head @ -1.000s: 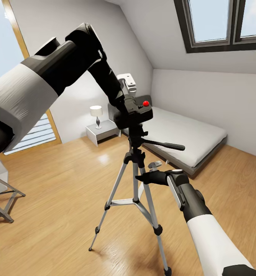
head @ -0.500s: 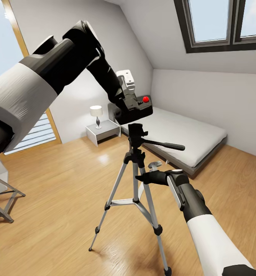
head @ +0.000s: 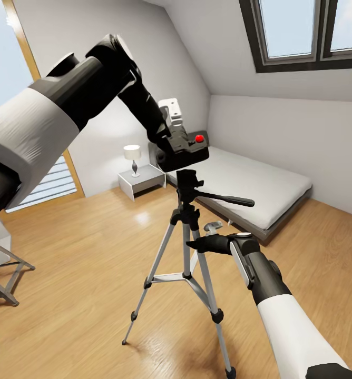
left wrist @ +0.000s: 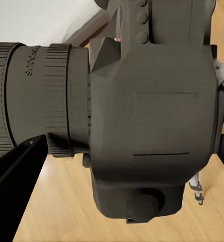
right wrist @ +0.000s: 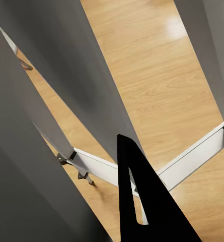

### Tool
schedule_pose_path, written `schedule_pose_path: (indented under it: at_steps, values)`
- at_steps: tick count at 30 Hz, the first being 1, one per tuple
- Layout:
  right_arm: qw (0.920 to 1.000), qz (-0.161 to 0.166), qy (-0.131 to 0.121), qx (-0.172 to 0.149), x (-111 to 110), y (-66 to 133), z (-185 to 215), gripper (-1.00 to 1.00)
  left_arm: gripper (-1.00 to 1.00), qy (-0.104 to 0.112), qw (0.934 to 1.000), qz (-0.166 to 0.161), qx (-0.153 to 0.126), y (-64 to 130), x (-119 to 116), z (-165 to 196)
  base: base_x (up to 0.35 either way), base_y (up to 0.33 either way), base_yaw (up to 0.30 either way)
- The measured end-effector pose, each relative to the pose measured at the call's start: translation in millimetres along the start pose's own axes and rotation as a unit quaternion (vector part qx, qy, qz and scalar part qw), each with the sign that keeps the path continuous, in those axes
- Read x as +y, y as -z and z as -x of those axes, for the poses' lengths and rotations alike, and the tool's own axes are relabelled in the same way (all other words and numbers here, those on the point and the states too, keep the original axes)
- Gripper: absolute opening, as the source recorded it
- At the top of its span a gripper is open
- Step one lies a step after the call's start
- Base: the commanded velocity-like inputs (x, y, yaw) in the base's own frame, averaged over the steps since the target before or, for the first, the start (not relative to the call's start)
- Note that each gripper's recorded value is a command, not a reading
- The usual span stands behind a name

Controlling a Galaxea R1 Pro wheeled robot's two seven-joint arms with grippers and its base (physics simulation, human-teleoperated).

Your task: Attach the digital camera to the camera tripod in the bedroom.

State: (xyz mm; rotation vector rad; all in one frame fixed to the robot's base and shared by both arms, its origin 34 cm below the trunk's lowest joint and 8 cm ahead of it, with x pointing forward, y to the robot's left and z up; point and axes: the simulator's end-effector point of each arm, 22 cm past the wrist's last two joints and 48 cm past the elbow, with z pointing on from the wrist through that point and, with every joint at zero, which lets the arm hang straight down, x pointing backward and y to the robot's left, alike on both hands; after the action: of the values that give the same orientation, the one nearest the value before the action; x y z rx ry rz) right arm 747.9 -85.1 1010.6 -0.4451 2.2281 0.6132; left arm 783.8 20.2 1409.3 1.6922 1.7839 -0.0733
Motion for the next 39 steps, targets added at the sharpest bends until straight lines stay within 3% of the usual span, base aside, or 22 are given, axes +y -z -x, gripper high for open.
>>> schedule_pose_path:
  at_steps: [13, 27, 34, 39]
  values:
    - [1.0, 0.0, 0.0, 0.0, -0.4, 0.2, -0.1, -1.0, -1.0, 0.014, 0.9993, -0.028, -0.02, -6.2, -1.6, -7.6, 0.0, 0.0, 0.0]
    - [1.0, 0.0, 0.0, 0.0, 0.0, 0.1, 0.0, -1.0, -1.0, -0.004, 0.9993, -0.029, -0.025, -6.0, -0.8, -8.6, 0.0, 0.0, 0.0]
    - [1.0, 0.0, 0.0, 0.0, 0.0, 0.1, -0.1, -1.0, -1.0, -0.029, 0.9987, -0.03, -0.028, -8.7, 0.8, -11.6, 0.0, 0.0, 0.0]
    - [1.0, 0.0, 0.0, 0.0, 0.0, 0.1, -0.1, -1.0, -1.0, -0.027, 0.9987, -0.035, -0.026, -13.4, 3.4, -21.2, 0.0, 0.0, 0.0]
